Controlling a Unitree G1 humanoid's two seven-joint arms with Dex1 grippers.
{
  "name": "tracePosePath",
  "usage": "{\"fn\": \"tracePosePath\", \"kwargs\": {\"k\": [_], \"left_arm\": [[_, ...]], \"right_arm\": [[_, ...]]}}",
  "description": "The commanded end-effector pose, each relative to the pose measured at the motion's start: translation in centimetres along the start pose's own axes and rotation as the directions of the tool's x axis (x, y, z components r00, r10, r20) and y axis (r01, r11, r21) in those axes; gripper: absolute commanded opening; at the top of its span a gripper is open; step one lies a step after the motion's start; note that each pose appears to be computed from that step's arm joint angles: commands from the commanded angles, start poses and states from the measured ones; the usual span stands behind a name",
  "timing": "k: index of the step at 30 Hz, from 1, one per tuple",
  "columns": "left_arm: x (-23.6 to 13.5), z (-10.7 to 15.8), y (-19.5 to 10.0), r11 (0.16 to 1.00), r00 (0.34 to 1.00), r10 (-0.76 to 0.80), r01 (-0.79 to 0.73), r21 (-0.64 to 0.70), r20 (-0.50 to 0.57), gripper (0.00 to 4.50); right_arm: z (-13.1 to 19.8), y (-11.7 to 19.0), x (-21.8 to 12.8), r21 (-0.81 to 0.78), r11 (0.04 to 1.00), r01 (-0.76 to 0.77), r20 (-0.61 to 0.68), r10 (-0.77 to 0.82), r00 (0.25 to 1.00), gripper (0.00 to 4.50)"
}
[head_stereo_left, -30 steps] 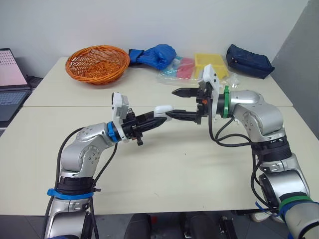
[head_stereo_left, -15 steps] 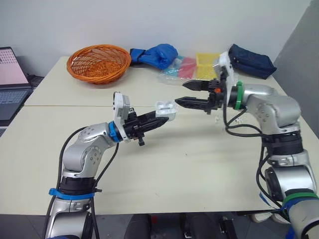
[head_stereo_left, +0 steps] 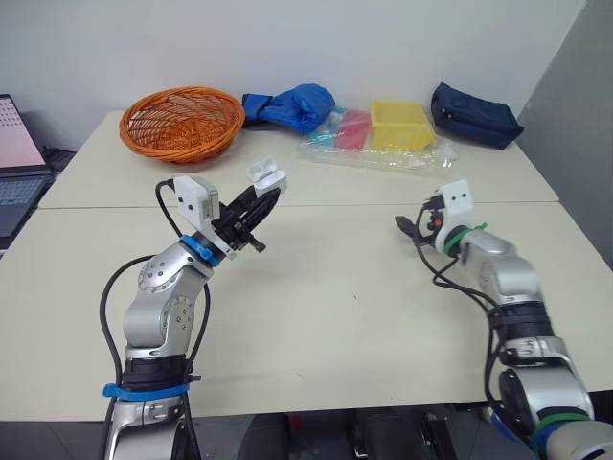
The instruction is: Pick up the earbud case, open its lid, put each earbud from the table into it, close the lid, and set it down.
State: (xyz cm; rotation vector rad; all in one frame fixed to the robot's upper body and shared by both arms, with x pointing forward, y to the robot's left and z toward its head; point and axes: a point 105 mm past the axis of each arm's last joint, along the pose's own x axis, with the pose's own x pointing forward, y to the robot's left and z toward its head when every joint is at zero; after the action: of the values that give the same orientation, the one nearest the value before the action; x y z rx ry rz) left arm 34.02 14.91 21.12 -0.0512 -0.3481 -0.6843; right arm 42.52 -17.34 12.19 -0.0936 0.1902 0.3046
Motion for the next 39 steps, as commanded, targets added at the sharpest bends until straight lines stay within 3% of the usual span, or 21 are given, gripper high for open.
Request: {"fn": "tracePosePath", "kwargs": {"k": [1, 9, 10, 12, 21, 22, 26, 30, 33, 35, 39], "left_arm": [[0.4, 1.9, -0.6, 0.999, 0.999, -0.007, 0.005, 0.050, 0.052, 0.74], [0.2, 2.2, -0.4, 0.998, 0.999, -0.007, 0.004, 0.064, 0.047, 0.74], [0.1, 2.2, -0.4, 0.998, 0.999, -0.005, 0.002, 0.065, 0.047, 0.74], [0.2, 2.2, -0.4, 0.998, 0.999, -0.003, 0.000, 0.064, 0.046, 0.74], [0.2, 2.1, -0.2, 0.998, 0.999, -0.013, 0.010, 0.067, 0.038, 0.74], [0.2, 2.2, -0.1, 0.998, 0.999, -0.012, 0.010, 0.067, 0.039, 0.74], [0.1, 2.0, -0.3, 0.998, 0.999, -0.015, 0.013, 0.063, 0.039, 0.74], [0.2, 1.9, -0.6, 0.998, 0.999, -0.027, 0.025, 0.058, 0.039, 0.74], [0.0, 1.5, -1.1, 0.996, 0.998, -0.058, 0.056, 0.065, 0.023, 0.74], [-0.1, 1.3, -1.2, 0.996, 0.998, -0.066, 0.065, 0.066, 0.017, 0.74], [-0.4, 0.9, -1.0, 0.997, 0.998, -0.059, 0.059, 0.054, 0.011, 0.74]], "right_arm": [[0.9, -1.1, 0.5, 0.004, 0.995, 0.102, 0.064, -0.102, 0.993, 4.48], [-1.8, -1.0, 0.6, 0.028, 0.987, 0.161, 0.004, -0.161, 0.987, 4.48], [-2.0, -0.9, 0.5, 0.042, 0.986, 0.162, -0.003, -0.163, 0.987, 4.32], [-2.4, -0.7, 0.5, 0.068, 0.984, 0.166, -0.019, -0.165, 0.986, 3.87], [-2.6, -0.4, 0.5, 0.049, 0.988, 0.149, -0.027, -0.147, 0.989, 0.60], [-2.7, -0.6, 0.5, 0.052, 0.987, 0.153, -0.031, -0.152, 0.988, 0.41], [-1.5, -0.1, 0.2, 0.019, 0.994, 0.104, -0.001, -0.104, 0.995, 0.42], [1.3, 3.5, -1.2, -0.089, 0.970, -0.227, 0.048, 0.232, 0.972, 0.42], [2.2, 5.6, -5.2, -0.267, 0.802, -0.535, -0.064, 0.539, 0.840, 0.42], [2.0, 5.4, -6.9, -0.306, 0.732, -0.609, -0.138, 0.599, 0.789, 0.42], [0.8, 2.4, -11.2, -0.365, 0.558, -0.746, -0.432, 0.608, 0.666, 0.42]]}}
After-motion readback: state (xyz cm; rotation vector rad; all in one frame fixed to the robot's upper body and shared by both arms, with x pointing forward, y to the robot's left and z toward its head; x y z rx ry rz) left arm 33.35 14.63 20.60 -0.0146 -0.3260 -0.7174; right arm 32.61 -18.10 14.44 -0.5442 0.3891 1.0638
